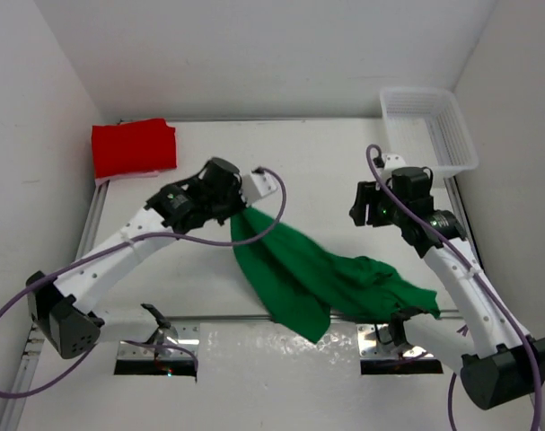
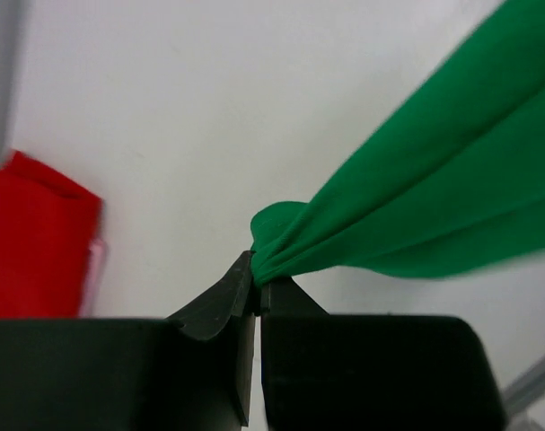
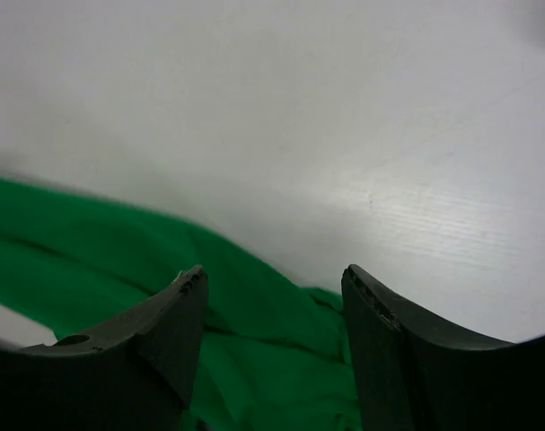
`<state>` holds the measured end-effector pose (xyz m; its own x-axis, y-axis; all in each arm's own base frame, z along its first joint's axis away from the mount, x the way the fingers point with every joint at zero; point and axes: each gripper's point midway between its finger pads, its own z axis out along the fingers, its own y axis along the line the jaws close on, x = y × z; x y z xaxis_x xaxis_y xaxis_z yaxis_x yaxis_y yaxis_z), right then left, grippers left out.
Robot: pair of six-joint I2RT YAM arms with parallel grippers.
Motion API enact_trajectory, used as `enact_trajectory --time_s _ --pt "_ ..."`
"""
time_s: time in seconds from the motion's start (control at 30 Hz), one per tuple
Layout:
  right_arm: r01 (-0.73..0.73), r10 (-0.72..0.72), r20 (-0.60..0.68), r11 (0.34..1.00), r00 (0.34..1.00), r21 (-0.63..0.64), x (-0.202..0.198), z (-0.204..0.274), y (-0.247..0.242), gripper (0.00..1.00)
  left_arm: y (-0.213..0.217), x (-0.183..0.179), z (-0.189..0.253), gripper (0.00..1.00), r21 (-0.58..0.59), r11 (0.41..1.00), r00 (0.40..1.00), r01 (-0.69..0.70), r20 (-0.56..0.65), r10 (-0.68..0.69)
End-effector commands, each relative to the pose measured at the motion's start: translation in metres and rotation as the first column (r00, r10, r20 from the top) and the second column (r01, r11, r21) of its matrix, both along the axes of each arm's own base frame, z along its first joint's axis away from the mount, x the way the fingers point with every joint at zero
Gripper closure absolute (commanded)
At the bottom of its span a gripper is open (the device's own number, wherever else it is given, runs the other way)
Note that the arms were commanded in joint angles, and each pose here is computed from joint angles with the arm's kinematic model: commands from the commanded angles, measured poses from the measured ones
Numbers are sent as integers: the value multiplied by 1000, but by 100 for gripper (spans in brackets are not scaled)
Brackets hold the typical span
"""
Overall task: Fold and stack the t-shirts
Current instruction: Flatten out the tshirt
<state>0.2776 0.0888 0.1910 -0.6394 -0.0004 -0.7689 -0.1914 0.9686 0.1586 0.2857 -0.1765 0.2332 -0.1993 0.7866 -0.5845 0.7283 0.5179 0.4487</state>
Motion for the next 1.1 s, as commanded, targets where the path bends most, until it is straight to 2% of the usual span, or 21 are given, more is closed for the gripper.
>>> enact_trajectory --time_s 0.0,0.13,0.23,0.27,0.33,0.37,0.43,0.5,0.53,0.57,0.63,0.67,0.7,0.73,0.8,0.87,0.97,1.07 --pt "-177 179 -55 983 982 45 -8 -25 25 41 10 -1 -9 100 -17 1000 999 -23 44 24" --pt "-291 301 -121 952 946 92 -26 -41 42 41 33 -2 -49 100 16 996 996 -87 -12 87" --pt "-364 373 -156 928 915 84 -39 -47 50 41 60 6 -67 100 36 985 985 -169 -20 170" --pt "-362 363 -206 931 909 43 -47 -55 47 41 73 8 -75 100 58 976 978 -208 -18 209" --pt "-302 280 -286 952 916 -37 -50 -68 32 41 106 25 -77 100 62 947 949 -316 16 316" --pt "-212 155 -363 969 919 -124 -58 -79 9 41 120 29 -85 100 78 931 934 -357 10 357" --pt "-142 57 -405 973 912 -181 -61 -83 -5 43 153 38 -94 100 97 891 896 -444 12 445" --pt "-54 -37 -408 977 912 -207 -63 -86 -14 47 163 39 -98 100 109 882 888 -458 17 459" --pt "-10 -70 -404 981 912 -193 -63 -89 -14 55 160 34 -99 100 100 891 896 -442 8 444" --pt "7 -82 -400 983 913 -185 -62 -92 -13 57 143 30 -102 100 39 924 923 -381 -39 382" --pt "4 -55 -433 993 900 -119 -68 -111 -2 58 120 20 -103 100 -28 947 944 -321 -87 318" --pt "23 -45 -397 998 917 -60 -55 -112 10 59 112 13 -104 100 -42 955 953 -292 -92 288" --pt "9 1 -409 1000 912 23 -57 -115 25 60 107 10 -107 100 -42 959 957 -281 -93 276" --pt "50 -12 -406 995 914 83 -52 -112 34 60 99 2 -113 100 -33 967 964 -252 -98 248" --pt "66 -1 -330 980 944 187 -30 -98 52 61 96 -3 -119 100 -17 973 968 -231 -101 228" --pt "92 -13 -268 954 963 285 -10 -83 66 59 98 -5 -125 100 -5 971 966 -240 -105 238" --pt "120 -19 -308 943 951 310 -4 -96 73 53 100 -5 -124 100 -6 969 964 -249 -94 247" --pt "128 3 -405 947 914 295 -8 -119 79 45 97 -4 -121 100 -32 966 963 -257 -93 253"
